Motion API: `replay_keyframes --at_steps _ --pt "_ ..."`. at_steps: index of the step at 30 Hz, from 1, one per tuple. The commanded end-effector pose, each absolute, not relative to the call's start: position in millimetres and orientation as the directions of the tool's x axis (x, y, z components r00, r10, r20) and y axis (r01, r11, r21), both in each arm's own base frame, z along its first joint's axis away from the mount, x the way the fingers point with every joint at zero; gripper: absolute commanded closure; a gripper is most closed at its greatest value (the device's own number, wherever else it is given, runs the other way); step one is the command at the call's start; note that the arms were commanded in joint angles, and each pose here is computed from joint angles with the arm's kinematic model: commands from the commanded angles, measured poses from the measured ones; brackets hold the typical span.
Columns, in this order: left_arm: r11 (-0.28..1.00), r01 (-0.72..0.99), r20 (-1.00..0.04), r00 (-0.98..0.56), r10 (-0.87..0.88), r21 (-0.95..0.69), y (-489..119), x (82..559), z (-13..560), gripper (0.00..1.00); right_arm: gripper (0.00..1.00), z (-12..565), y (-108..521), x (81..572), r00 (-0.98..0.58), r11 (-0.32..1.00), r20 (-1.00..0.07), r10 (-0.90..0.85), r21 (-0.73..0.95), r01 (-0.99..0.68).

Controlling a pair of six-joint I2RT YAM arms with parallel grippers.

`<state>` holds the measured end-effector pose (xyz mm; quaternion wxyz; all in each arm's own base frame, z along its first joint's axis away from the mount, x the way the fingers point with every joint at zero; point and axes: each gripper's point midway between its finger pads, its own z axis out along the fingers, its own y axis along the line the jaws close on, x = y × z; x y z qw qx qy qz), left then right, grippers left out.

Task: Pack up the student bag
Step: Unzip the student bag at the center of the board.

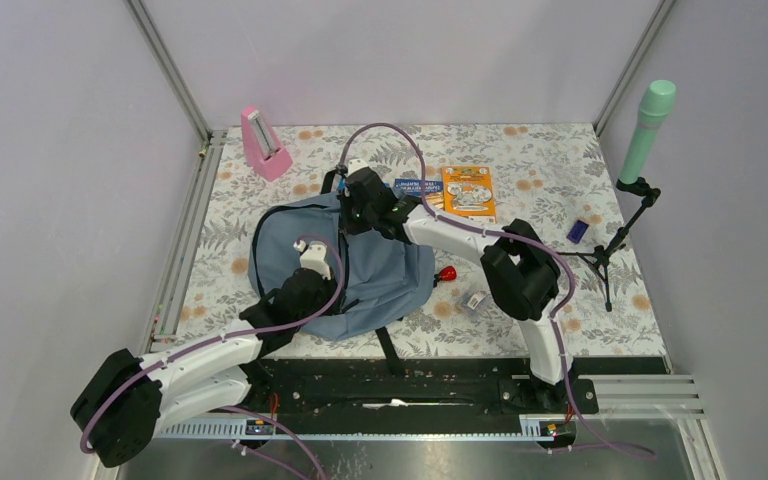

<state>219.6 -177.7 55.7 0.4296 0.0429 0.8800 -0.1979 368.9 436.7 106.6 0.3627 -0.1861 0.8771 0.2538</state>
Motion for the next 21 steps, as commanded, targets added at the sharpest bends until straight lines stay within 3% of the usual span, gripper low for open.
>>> replay_keyframes --at_steps 1,21 --pt "0.912 0.249 -0.781 -0.614 -0.112 -0.326 -181.2 221.3 64.3 1.00 1.00 140.7 434.7 408.6 -0.592 0.835 -0.804 -0.053 0.289 -0.469" --pt "0.910 0.247 -0.779 -0.616 -0.117 -0.332 -180.9 220.0 64.7 1.00 1.00 157.1 435.9 451.7 -0.531 0.882 -0.847 0.023 0.267 -0.388"
